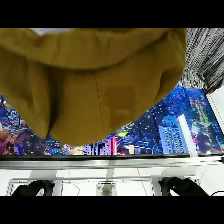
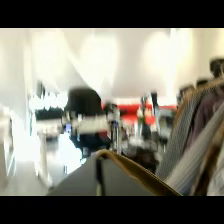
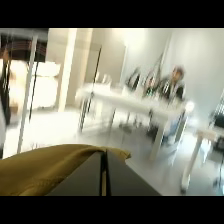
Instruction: Fold the clothes and pants, and hang the long-sleeved shirts on hangers.
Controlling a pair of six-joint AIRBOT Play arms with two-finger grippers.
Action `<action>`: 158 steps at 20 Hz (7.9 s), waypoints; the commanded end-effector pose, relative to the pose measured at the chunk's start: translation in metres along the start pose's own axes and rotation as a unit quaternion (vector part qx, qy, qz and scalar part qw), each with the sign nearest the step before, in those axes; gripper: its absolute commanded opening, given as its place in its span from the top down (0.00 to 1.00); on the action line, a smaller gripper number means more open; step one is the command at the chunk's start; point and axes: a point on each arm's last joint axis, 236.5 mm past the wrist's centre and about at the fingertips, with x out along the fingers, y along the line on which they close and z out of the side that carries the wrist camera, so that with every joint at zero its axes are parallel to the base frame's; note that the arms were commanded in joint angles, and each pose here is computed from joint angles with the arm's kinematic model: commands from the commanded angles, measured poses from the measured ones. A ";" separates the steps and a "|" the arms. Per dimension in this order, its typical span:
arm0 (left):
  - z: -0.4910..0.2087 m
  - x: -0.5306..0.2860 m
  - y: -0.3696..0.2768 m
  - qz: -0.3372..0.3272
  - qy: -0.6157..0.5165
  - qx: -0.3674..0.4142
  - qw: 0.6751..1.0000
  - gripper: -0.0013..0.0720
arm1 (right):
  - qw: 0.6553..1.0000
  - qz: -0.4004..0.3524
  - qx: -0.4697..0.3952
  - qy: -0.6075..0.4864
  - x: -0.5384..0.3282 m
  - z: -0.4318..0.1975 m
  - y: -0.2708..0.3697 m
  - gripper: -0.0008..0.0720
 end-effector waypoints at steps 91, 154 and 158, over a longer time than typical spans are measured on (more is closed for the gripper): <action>-0.537 0.030 -0.129 -0.275 0.389 0.130 0.870 0.95 | 0.779 0.202 0.201 0.558 -0.071 -0.503 0.220 0.48; -0.335 -0.049 0.087 0.117 0.356 -0.088 0.923 0.34 | 0.866 0.187 0.219 0.409 -0.005 -0.350 0.129 0.95; -0.381 -0.127 0.228 0.315 0.403 -0.126 0.850 0.32 | 0.866 0.187 0.219 0.409 -0.005 -0.350 0.129 0.95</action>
